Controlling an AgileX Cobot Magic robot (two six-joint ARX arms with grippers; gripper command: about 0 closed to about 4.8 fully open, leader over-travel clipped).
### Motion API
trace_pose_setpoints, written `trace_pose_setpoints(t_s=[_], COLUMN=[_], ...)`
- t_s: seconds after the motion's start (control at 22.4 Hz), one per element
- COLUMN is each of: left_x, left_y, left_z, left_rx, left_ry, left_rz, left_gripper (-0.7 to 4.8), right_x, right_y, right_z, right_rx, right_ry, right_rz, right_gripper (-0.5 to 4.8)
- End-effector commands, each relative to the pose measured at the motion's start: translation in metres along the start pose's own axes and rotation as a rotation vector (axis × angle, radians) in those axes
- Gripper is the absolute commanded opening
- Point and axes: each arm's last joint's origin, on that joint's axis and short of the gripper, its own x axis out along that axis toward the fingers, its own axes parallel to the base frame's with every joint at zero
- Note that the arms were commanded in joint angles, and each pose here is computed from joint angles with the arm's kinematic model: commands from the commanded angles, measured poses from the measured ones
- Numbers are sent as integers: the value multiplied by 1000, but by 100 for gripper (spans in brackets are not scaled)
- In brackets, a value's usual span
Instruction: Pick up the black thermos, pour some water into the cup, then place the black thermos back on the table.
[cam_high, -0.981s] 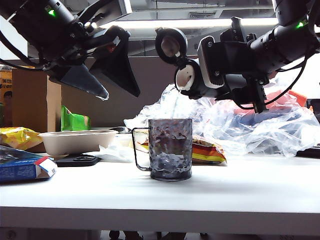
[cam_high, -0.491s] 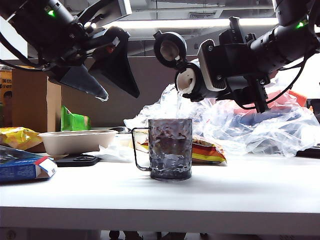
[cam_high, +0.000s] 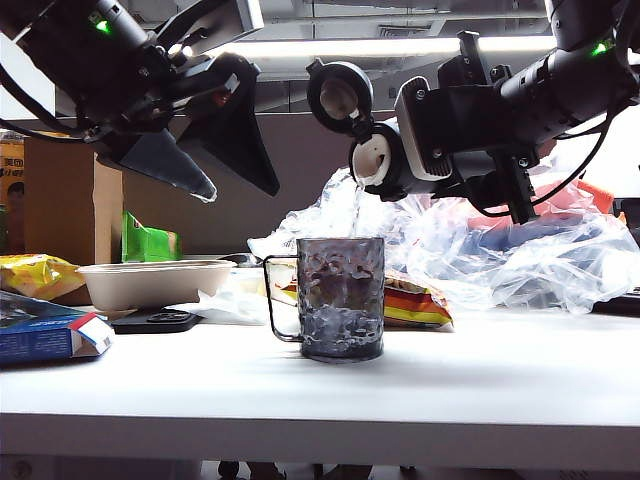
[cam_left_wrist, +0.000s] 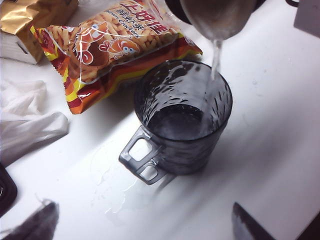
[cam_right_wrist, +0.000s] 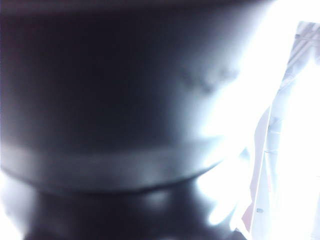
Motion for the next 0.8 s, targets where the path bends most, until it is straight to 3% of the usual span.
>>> trace_pose_setpoints(t_s=[0.04,0.8], left_x=[-1,-1], left_y=[0,0], left_z=[2,1], left_rx=[4,4], left_ry=[-3,4], left_rz=[0,0], left_gripper=[479,479], right_x=[-1,-1], right_y=[-15,-15], right_z=[-2,-3], right_rx=[-24,-50], right_ry=[15,23], right_rz=[-99,-98], right_gripper=[167,167])
